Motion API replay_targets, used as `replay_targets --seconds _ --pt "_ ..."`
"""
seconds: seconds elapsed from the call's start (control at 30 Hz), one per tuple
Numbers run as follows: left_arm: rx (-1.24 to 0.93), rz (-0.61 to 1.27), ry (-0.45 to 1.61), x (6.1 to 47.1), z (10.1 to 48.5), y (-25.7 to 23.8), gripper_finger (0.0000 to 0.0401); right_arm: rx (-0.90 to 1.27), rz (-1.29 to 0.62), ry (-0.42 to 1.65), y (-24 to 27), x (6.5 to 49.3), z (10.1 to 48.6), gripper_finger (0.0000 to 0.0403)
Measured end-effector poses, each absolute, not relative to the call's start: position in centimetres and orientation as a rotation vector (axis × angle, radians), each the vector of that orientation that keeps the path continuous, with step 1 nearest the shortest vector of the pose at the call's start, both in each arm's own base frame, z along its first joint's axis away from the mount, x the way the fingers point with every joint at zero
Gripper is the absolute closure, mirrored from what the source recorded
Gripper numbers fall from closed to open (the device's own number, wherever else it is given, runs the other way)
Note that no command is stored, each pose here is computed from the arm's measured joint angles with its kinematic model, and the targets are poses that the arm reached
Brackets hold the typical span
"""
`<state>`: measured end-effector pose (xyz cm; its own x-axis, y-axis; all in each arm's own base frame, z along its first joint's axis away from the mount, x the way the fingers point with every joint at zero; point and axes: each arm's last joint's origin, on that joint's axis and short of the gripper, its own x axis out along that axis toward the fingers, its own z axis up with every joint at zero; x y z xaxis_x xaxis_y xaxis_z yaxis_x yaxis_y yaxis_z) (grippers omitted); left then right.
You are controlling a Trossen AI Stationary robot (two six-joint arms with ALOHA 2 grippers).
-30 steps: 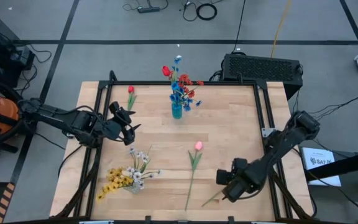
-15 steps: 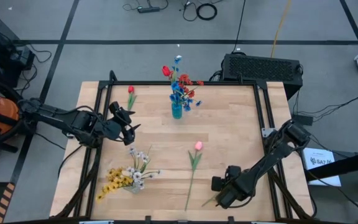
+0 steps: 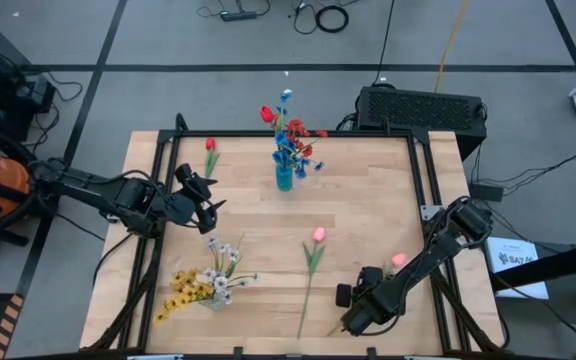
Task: Sort flowers into vase by color
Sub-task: Put the right pink tulip into the transparent flower vase
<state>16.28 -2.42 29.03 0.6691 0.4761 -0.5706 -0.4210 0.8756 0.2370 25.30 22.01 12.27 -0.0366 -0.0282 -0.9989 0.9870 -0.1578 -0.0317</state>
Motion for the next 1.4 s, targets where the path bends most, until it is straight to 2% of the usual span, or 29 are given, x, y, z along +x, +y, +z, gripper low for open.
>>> replay_targets --seconds 0.13,0.3,0.5,0.63,0.77,0.9,1.0,1.2,1.4 --pt "0.086 0.502 0.67 16.3 29.0 -2.4 0.0115 1.261 -1.35 1.135 21.9 25.3 12.3 0.0314" --pt "0.085 0.5 0.67 16.3 29.0 -2.4 0.0115 1.208 -1.297 1.082 21.8 25.4 12.3 0.039" --pt "0.083 0.5 0.667 16.3 29.0 -2.4 0.0115 1.16 -1.272 1.146 20.6 26.2 12.4 0.0383" --pt "0.011 0.473 0.662 16.4 29.2 -2.6 0.0115 1.039 -1.172 1.202 20.4 26.3 12.4 0.0396" --pt "-0.003 0.446 0.64 16.3 30.1 -2.6 0.0115 0.973 -1.15 1.187 20.2 26.0 13.0 0.0399" --pt "0.007 0.416 0.606 15.5 31.2 -2.4 0.0115 0.771 -1.127 0.903 20.1 25.5 15.2 0.0401" --pt "-0.033 0.405 0.582 14.1 31.7 -2.2 0.0115 0.726 -0.998 0.638 21.1 25.9 18.7 0.0402" --pt "-0.158 0.382 0.463 10.3 30.9 -1.6 0.0115 0.432 -0.78 0.274 23.2 25.8 23.6 0.0402" --pt "-0.258 0.275 0.305 8.2 27.3 -1.6 0.0115 0.207 -0.687 0.142 25.1 26.4 25.2 0.0403"
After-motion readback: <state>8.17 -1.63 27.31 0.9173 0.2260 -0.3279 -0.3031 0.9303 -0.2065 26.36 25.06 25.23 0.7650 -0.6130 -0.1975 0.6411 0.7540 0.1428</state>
